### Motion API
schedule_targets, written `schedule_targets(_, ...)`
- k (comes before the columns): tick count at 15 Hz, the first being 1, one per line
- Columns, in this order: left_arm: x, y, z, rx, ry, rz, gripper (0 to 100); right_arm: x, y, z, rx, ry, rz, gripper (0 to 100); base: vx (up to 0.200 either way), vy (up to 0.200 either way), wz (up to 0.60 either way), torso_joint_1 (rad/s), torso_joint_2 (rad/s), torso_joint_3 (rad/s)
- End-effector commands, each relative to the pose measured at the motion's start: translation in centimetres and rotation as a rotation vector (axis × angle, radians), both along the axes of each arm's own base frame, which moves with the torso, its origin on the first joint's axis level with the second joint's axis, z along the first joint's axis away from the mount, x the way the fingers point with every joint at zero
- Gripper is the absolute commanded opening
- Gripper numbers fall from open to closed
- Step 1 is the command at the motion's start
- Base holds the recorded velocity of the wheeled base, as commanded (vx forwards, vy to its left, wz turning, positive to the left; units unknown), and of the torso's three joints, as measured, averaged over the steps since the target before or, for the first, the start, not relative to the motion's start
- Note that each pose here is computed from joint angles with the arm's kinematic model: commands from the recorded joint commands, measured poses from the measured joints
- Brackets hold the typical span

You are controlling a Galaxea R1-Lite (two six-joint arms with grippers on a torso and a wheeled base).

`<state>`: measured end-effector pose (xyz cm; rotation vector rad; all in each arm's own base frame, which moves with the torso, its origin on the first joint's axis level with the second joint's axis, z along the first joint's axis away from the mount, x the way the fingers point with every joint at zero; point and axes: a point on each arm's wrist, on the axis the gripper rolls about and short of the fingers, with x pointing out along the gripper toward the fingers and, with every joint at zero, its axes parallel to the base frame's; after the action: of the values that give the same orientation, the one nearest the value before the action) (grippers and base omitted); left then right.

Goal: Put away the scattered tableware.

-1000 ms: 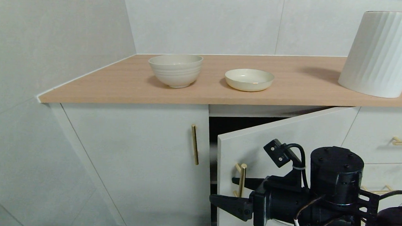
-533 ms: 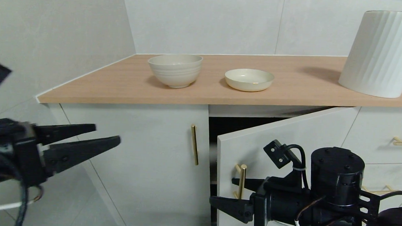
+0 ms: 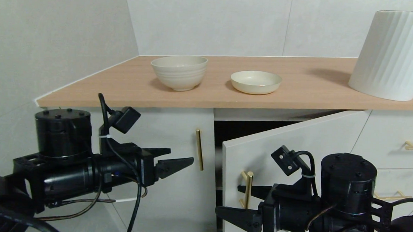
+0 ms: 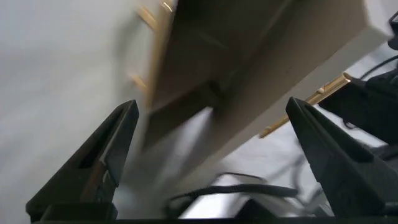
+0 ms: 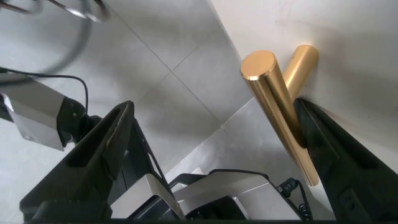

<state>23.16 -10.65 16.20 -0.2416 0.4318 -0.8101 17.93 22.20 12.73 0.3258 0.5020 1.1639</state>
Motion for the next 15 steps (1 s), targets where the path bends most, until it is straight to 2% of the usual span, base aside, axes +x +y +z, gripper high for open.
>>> schedule_targets(1,0.4,-1.2,-1.6,0.009,0.062,-0.029,0,-0.1,0.1,-0.3,-0.011,0.013,0.006,100,0.000,0.000,0.00,0.000,0.00,0.000)
schedule_targets(2,0.4,-1.5,-1.3,-0.008,0.046,-0.039,0,-0.2,0.2,-0.5,-0.014,0.016,0.014,100,0.000,0.000,0.00,0.000,0.00,0.000)
schedule_targets(4,0.4,-2.2,-1.3,-0.013,0.034,-0.067,0,-0.2,0.2,-0.5,-0.015,0.018,0.015,100,0.000,0.000,0.00,0.000,0.00,0.000)
schedule_targets(6,0.7,-3.0,-1.3,-0.040,0.004,-0.104,0,-0.2,0.1,-0.6,-0.020,0.022,0.015,100,0.000,0.000,0.00,0.000,0.00,0.000)
schedule_targets(8,1.6,-3.9,-2.1,-0.080,-0.033,-0.181,0,-0.3,0.1,-0.6,-0.020,0.022,0.018,100,0.000,0.000,0.00,0.000,0.00,0.000)
schedule_targets(9,2.0,-4.1,-2.7,-0.087,-0.037,-0.201,0,-0.4,0.0,-0.7,-0.022,0.024,0.020,100,0.000,0.000,0.00,0.000,0.00,0.000)
schedule_targets(10,2.6,-4.5,-3.9,-0.092,-0.017,-0.242,0,-0.4,0.0,-0.7,-0.021,0.026,0.027,100,0.000,0.000,0.00,0.000,0.00,0.000)
schedule_targets(11,2.8,-4.6,-4.2,-0.093,-0.015,-0.250,0,-0.4,0.0,-0.7,-0.020,0.026,0.032,100,0.000,0.000,0.00,0.000,0.00,0.000)
schedule_targets(14,3.7,-5.7,-4.7,-0.124,-0.093,-0.271,0,-0.6,-0.2,-0.9,-0.026,0.034,0.050,100,0.000,0.000,0.00,0.000,0.00,0.000)
schedule_targets(15,3.7,-6.0,-4.8,-0.128,-0.101,-0.278,0,-0.7,-0.2,-0.9,-0.025,0.037,0.062,100,0.000,0.000,0.00,0.000,0.00,0.000)
